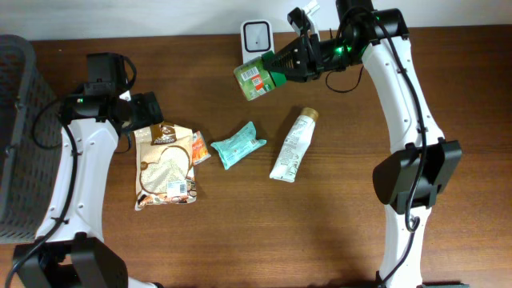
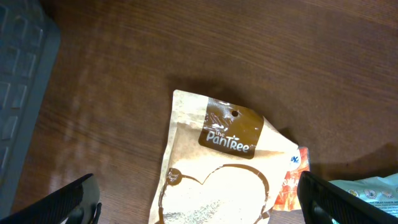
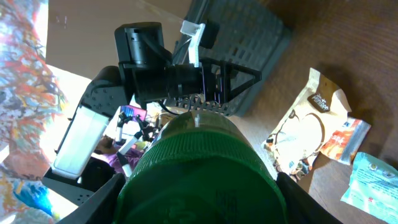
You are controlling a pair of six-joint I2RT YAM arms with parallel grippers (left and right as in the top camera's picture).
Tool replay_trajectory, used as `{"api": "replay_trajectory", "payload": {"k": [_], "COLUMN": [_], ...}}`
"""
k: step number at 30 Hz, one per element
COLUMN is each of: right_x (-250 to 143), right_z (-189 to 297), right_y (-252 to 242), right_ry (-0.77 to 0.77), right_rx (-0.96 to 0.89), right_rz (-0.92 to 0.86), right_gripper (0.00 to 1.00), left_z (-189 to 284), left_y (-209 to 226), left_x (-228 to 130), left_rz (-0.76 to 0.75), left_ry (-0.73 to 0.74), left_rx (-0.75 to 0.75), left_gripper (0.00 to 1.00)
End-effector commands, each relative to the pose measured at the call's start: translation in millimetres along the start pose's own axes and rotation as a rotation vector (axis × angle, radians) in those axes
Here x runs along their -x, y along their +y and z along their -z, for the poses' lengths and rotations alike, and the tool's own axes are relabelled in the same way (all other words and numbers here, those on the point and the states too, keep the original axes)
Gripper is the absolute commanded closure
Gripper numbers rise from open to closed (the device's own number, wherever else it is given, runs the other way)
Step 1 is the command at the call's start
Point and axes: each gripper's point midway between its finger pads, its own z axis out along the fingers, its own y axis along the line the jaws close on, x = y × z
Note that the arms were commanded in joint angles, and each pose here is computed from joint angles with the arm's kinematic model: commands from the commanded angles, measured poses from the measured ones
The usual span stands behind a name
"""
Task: Scan the item barcode
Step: 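Lift the jar and carry it toward the white scanner, then hold the jar's label facing the scanner window with right gripper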
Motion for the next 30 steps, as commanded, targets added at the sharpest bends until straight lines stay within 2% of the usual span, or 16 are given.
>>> {"api": "replay_trajectory", "payload": {"k": [1, 4, 10, 15, 20, 25, 30], "right_x": [3, 5, 31, 83, 122, 141, 157], "right_z": [0, -1, 16, 30, 17, 12, 7], "right_y": [26, 4, -106, -138, -148, -173, -183], "right_ry": [-0.004, 0.006, 0.035, -0.057, -0.004, 0.178, 0.295], "right_rx": [0.008, -0.119, -0.888, -1.329, -1.413, -1.456, -1.489], "right_rz": [0.074, 0.109, 0.284, 0.51, 0.854, 1.179, 1.423], "right_gripper": [0.62, 0.62, 0.63, 0.62, 0.63, 0.59, 0.59], "left_z": [5, 5, 5, 5, 5, 5, 5], "left_y": [2, 2, 2, 2, 2, 2, 2], "left_x": [7, 7, 7, 7, 7, 7, 7], "left_rz": [-0.015, -0.015, -0.015, -0.015, -0.015, -0.015, -0.015], "left_ry": [-0.023, -0.023, -0.023, -0.023, -0.023, -0.023, -0.023], "left_rx": [0.011, 0.011, 0.011, 0.011, 0.011, 0.011, 0.011], "left_gripper": [0.01, 0.01, 0.01, 0.01, 0.01, 0.01, 0.01]}}
